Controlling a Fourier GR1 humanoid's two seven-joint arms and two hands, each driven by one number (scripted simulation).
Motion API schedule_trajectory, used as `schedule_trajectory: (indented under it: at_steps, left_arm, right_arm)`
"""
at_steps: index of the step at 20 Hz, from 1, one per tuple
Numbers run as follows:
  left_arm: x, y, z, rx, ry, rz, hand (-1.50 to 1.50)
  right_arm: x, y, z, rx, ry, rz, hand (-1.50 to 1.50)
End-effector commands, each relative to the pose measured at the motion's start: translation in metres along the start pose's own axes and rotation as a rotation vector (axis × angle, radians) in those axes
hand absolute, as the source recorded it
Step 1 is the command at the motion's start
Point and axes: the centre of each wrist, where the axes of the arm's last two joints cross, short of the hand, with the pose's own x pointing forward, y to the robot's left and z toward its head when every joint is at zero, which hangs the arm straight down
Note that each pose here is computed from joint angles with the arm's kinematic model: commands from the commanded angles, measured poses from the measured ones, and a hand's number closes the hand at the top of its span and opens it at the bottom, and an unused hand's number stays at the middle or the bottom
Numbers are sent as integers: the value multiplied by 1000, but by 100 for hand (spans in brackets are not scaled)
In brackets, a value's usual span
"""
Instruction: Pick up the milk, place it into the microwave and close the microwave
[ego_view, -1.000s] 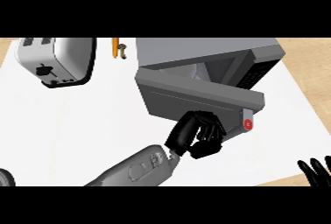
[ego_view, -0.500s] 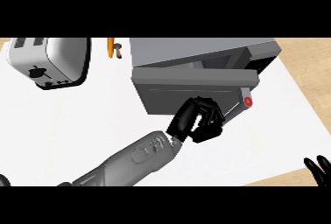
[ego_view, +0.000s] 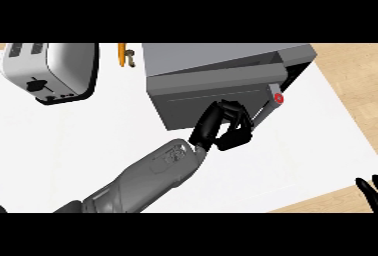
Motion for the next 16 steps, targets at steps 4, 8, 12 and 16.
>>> schedule_trajectory:
  at_steps: [4,8,12,16]
  left_arm:
    - [12,20,-24,130,-7,58,150]
    - [9,24,-27,155,-17,29,150]
    - [8,26,-28,201,-62,39,150]
    - [13,27,-32,211,-82,47,150]
  right_arm:
    - [6,-1,-5,15,-11,-11,-150]
    - [8,-1,-8,56,-18,-29,-150]
    - [14,3,-11,83,-43,-42,-150]
    - [16,0,-13,122,-22,-39,-150]
